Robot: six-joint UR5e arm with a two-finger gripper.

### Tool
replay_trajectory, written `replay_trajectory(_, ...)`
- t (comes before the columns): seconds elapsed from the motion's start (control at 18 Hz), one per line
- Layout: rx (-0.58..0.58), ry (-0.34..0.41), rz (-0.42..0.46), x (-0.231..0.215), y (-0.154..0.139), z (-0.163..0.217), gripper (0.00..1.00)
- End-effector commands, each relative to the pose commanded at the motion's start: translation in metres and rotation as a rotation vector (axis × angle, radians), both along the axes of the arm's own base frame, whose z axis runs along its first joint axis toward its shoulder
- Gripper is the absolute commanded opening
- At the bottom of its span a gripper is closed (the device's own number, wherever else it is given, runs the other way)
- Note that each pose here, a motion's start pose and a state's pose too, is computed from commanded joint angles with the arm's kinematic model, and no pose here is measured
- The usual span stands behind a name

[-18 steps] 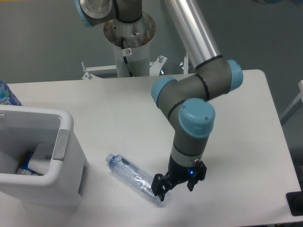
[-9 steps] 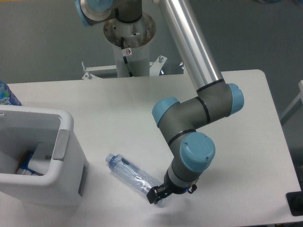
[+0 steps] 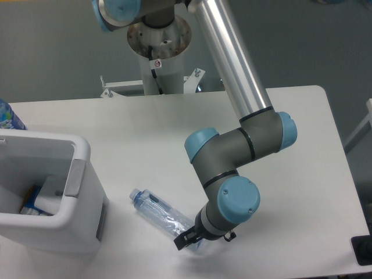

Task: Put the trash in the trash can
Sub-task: 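Move the gripper to the cap-less end of the clear bottle, then push the bottle end to rotate the bottle on the table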

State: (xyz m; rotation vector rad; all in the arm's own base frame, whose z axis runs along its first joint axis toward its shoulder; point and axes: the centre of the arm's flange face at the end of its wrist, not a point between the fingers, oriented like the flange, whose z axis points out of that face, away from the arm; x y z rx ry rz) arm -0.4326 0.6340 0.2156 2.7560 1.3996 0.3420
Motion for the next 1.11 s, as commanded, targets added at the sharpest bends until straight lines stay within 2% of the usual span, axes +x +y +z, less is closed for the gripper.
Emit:
replay_trajectory(0.33, -0.056, 0.027, -0.013, 0.006, 0.001, -0.013, 0.99)
replay_trajectory(0.44, -0.068, 0.034, -0.016, 0.006, -0.001, -0.016, 0.95)
replay_trajectory(0.61, -0.073, 0.034, -0.015, 0.006, -0.002, -0.019, 0.88)
replay_trajectory(0.94, -0.072, 0.036, -0.004, 0.006, -0.001, -0.02, 0.65)
replay_trajectory(1.11, -0.071, 0.038, -0.006, 0.006, -0.001, -0.02, 0.59)
